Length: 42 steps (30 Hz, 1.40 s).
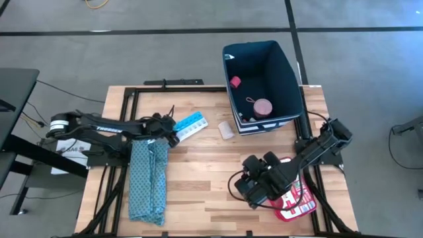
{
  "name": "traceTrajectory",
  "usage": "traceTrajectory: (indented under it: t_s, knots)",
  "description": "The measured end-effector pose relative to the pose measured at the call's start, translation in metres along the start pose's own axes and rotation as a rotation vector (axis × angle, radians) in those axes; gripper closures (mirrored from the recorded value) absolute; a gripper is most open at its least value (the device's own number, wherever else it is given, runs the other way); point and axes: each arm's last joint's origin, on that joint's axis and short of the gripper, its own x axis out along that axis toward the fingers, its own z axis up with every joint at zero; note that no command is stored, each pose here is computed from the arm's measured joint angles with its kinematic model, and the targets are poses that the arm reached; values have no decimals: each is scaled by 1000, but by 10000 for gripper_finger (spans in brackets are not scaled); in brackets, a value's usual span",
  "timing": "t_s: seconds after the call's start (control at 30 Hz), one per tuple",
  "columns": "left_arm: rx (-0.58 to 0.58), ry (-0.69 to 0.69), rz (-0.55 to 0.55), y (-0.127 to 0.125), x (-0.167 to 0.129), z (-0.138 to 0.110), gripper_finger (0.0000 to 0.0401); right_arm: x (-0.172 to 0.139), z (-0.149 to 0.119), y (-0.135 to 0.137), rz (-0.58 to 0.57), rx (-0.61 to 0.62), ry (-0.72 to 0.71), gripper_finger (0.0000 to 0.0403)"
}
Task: Pick & place medical supplies in basket/bin
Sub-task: Put the white and blue medicine organizer into the blue bin
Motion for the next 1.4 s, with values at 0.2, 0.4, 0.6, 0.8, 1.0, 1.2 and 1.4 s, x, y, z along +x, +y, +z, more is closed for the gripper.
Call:
traceTrajectory:
  t_s: [0.2, 0.4, 0.6, 0.8, 1.0, 1.2, 1.4]
  knots:
    - [-26, 29, -283, -27, 2, -3, 237, 5, 9, 10, 100, 121, 37, 223]
    - [13, 87, -521, -62, -15, -12, 237, 9, 20, 15, 163, 54, 13, 223]
    - [79, 62, -607, -95, -39, -13, 237, 27, 28, 30, 205, 122, -12, 223]
    - [91, -50, -574, -111, -54, -5, 237, 68, 15, 61, 239, 143, 21, 223]
    - [121, -102, -479, -109, -53, -3, 237, 99, -6, 81, 234, 201, 40, 223]
    - [123, -69, -200, -96, -39, -14, 237, 122, -26, 92, 202, 250, 22, 223]
    - [87, 25, -173, -104, -15, -27, 237, 131, -26, 94, 172, 315, -125, 222]
